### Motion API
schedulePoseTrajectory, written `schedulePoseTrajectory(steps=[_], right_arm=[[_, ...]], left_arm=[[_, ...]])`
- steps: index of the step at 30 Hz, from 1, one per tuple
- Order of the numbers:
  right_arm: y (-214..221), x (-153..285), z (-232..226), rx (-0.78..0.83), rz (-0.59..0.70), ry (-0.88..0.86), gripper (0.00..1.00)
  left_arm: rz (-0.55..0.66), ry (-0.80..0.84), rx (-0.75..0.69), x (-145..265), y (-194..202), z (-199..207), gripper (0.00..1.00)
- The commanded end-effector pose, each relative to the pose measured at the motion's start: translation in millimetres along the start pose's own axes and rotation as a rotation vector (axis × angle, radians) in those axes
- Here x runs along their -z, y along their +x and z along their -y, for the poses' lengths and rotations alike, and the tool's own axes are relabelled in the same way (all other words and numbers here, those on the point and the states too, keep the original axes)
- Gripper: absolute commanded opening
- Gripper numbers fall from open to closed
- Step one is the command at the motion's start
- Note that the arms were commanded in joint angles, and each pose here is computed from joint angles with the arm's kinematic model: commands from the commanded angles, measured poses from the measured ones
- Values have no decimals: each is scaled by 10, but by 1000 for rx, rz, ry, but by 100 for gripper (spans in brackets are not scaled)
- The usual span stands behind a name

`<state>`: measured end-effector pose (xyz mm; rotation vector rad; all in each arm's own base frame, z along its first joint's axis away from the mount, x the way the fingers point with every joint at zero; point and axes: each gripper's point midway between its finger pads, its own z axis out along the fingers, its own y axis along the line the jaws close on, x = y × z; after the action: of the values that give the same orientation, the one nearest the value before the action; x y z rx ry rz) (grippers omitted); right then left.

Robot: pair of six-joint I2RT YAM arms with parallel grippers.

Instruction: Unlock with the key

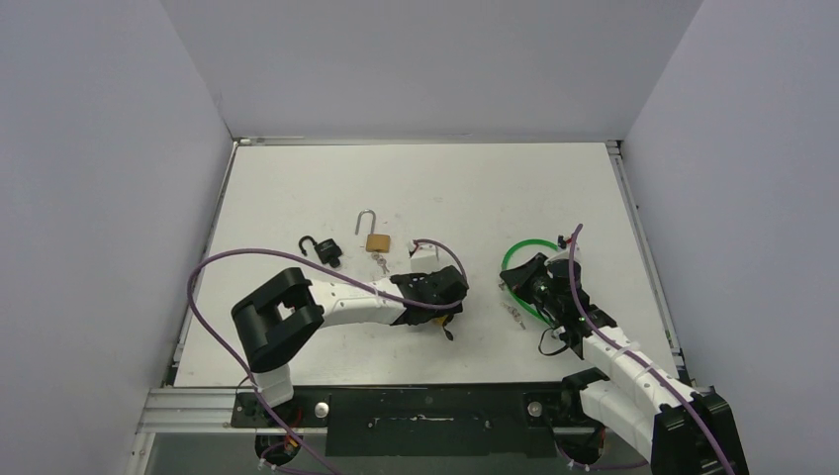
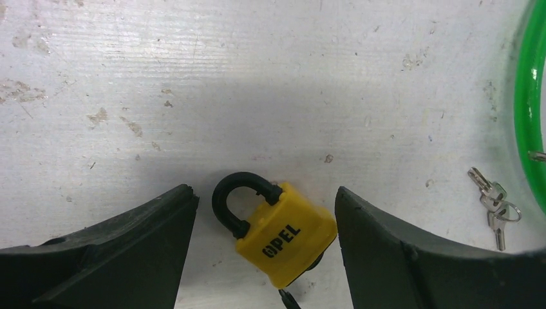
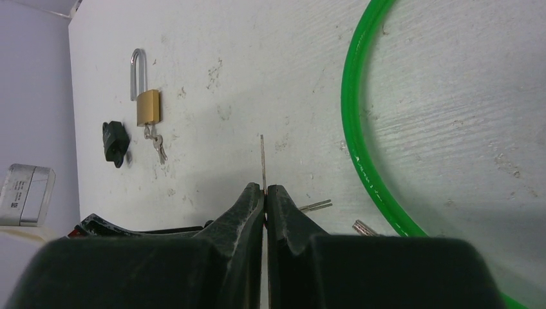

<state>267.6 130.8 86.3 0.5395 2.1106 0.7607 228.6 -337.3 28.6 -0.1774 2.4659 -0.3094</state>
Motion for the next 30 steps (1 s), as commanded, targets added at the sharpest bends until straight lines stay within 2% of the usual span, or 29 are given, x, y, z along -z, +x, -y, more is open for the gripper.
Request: schedulePoseTrajectory(steps=[1,3,7,13,18,21,26,28,30], right_arm=[[-127,7,-133,5,46,-54,0],[-128,4,-136,5,46,-56,0],[-131,3,-156,8,44,-63,0],[-157,7,-182,15,48,-67,0],[-166,6,-197,15,49,-71,0],[-166,8,-205,16,47,-73,0],[-162,17,-206,28,46,-77,0],[-165,21,-220,42,48,-86,0],[-165,29,-250,60,49,-106,0]], left_arm=[[41,-63,25,-43,-58,-32,76],[28,-70,9,-55,-39,-16,76],[4,-51,-68,-67,-18,33,68],[-42,28,-264,-26,-16,158,39],[-76,105,-370,3,-46,213,35],[-77,125,-376,45,-104,220,38],[-71,155,-317,169,-208,268,66],[-69,161,-296,219,-237,286,74],[-73,160,-274,257,-251,288,78]])
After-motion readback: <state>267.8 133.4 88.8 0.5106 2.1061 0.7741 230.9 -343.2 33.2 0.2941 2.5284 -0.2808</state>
